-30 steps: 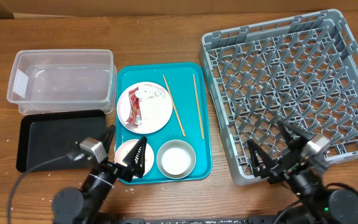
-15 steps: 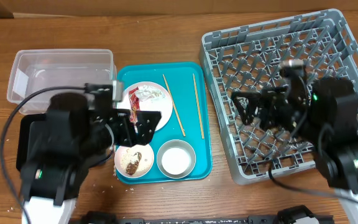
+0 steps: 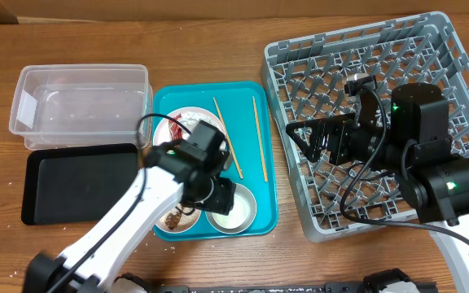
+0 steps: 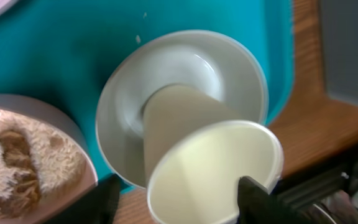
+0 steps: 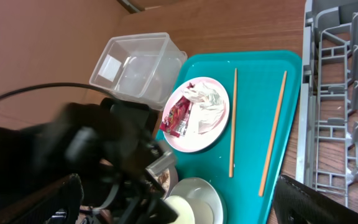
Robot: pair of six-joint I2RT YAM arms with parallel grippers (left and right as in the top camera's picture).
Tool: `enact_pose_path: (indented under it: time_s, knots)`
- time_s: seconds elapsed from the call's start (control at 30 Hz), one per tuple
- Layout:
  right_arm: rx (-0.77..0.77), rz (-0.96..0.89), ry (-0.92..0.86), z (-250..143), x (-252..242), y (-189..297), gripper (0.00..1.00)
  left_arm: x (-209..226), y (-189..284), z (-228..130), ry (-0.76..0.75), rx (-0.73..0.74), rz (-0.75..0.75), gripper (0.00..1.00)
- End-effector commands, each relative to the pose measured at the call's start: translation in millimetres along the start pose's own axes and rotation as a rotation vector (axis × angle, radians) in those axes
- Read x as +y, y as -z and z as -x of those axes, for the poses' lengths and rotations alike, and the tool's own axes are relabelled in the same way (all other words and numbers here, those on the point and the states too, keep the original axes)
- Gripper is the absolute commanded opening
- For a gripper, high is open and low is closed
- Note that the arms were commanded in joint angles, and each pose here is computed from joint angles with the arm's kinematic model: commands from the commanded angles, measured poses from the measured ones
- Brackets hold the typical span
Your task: Sort waste into correct bins and load items into the dishwasher
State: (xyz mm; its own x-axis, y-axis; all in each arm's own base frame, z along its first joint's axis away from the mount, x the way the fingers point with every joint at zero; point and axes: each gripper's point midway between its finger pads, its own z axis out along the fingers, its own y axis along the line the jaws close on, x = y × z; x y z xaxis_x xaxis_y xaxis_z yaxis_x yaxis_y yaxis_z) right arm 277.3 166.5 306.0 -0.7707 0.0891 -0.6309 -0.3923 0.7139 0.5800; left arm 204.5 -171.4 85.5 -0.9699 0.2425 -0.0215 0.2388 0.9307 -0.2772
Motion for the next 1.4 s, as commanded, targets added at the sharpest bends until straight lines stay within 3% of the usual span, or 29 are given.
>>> enact_pose_path:
  time_s: [0.0, 0.07, 0.13, 0.17, 0.5, 0.63, 0.73, 0.9, 1.07, 1.13, 1.23, 1.37]
  knots:
    - [-0.029, 0.019, 0.020, 8.4, 10.1, 8.5, 1.00, 12.8, -23.0, 4.1, 0.027, 0.027, 0.079, 0.46]
    - [-0.031, 0.014, 0.020, 8.8, 9.2, 8.5, 1.00, 14.0, -27.8, 6.5, 0.035, 0.031, 0.084, 0.34]
    - [-0.034, 0.006, 0.020, 9.3, 7.8, 8.5, 1.00, 14.1, -29.3, 6.0, 0.053, 0.037, 0.084, 0.10]
    - [-0.033, 0.006, 0.020, 9.2, 7.9, 8.4, 1.00, 12.3, -28.2, 5.4, 0.056, 0.042, 0.076, 0.04]
    - [-0.015, 0.013, 0.010, 4.8, 8.5, 8.3, 1.00, -0.5, 55.8, 27.2, 0.080, -0.058, 0.027, 0.04]
    - [0.024, 0.013, -0.025, -1.7, 5.1, 2.6, 0.99, -21.6, 123.8, 49.2, 0.044, -0.188, -0.313, 0.04]
    - [0.083, 0.059, -0.035, -10.5, 10.7, -9.4, 0.96, -37.1, 171.1, 58.1, 0.016, -0.267, -0.663, 0.04]
    - [0.171, 0.304, 0.075, -19.9, 52.8, -31.8, 0.95, -36.7, 210.7, 55.7, 0.043, -0.318, -0.938, 0.04]
    - [0.206, 0.657, 0.271, -28.8, 114.4, -33.9, 0.93, -45.1, 218.4, 42.3, 0.080, -0.267, -1.019, 0.04]
    - [0.211, 0.697, 0.299, -31.8, 124.0, -35.6, 0.93, -45.5, 218.3, 41.0, 0.082, -0.263, -1.020, 0.04]
    - [0.226, 0.738, 0.332, -39.4, 137.5, -37.5, 0.81, -45.3, 218.3, 41.6, 0.077, -0.267, -1.018, 0.04]
    - [0.235, 0.772, 0.363, -46.5, 149.9, -36.9, 0.76, -45.1, 218.4, 42.6, 0.065, -0.276, -1.017, 0.04]
